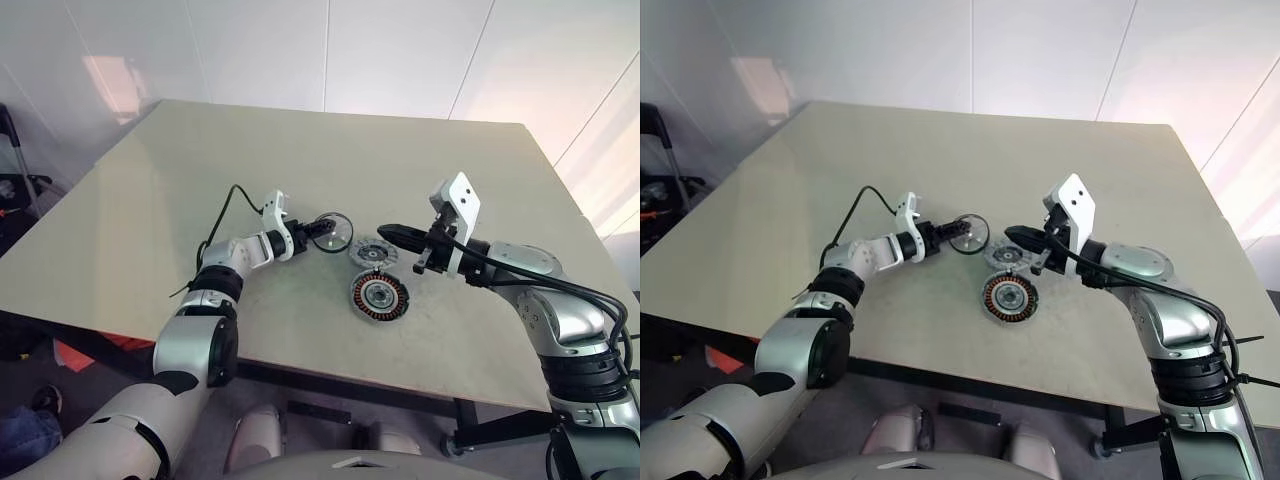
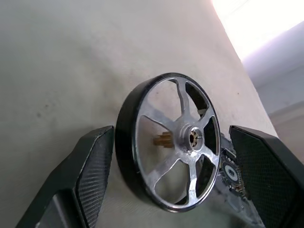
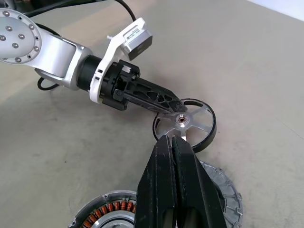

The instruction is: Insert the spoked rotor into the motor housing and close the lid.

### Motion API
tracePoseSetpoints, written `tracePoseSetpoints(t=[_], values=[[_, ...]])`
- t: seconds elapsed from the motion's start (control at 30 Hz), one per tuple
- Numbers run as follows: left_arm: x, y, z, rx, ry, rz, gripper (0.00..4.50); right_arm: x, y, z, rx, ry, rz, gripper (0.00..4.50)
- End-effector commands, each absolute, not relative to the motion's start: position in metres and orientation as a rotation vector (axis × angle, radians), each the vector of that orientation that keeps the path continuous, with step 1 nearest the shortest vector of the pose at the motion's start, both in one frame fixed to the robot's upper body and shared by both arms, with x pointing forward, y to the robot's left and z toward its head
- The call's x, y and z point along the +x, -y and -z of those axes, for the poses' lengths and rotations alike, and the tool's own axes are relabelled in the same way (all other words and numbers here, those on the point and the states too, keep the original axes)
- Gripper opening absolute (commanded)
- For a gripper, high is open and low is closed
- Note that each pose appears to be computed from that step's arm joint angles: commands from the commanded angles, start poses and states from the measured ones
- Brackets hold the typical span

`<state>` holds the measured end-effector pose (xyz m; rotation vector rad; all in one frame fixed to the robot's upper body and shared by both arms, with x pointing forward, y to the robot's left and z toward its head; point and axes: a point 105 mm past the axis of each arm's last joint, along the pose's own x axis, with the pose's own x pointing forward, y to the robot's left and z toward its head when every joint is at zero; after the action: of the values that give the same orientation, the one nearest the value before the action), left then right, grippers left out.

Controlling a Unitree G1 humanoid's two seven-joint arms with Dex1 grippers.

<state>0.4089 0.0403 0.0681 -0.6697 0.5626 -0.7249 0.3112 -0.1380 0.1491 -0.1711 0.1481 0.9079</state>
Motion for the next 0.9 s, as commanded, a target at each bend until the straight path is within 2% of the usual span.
tracePoseSetpoints(t=[0.03,0.27,0.37,0.57,0.7,0.9], values=[[0.414,-0.031,-0.080,-0.665,-0.534,0.752,3.46,0.313,0.136,-0.168,-0.190,-0.067,-0.901,0.00],[0.412,-0.034,-0.075,-0.697,-0.550,0.752,1.16,0.313,0.138,-0.167,-0.187,-0.066,-0.872,0.00],[0.411,-0.037,-0.079,-0.731,-0.532,0.771,0.57,0.313,0.138,-0.166,-0.185,-0.067,-0.871,0.00],[0.415,-0.054,-0.099,-0.856,-0.447,0.787,0.57,0.323,0.147,-0.168,-0.187,-0.064,-0.809,0.00],[0.417,-0.077,-0.122,-1.055,-0.351,0.793,0.57,0.351,0.180,-0.148,-0.259,-0.173,-0.609,0.00],[0.406,-0.086,-0.162,-1.353,-0.269,0.940,0.57,0.363,0.211,-0.123,-0.332,-0.294,-0.461,0.00]])
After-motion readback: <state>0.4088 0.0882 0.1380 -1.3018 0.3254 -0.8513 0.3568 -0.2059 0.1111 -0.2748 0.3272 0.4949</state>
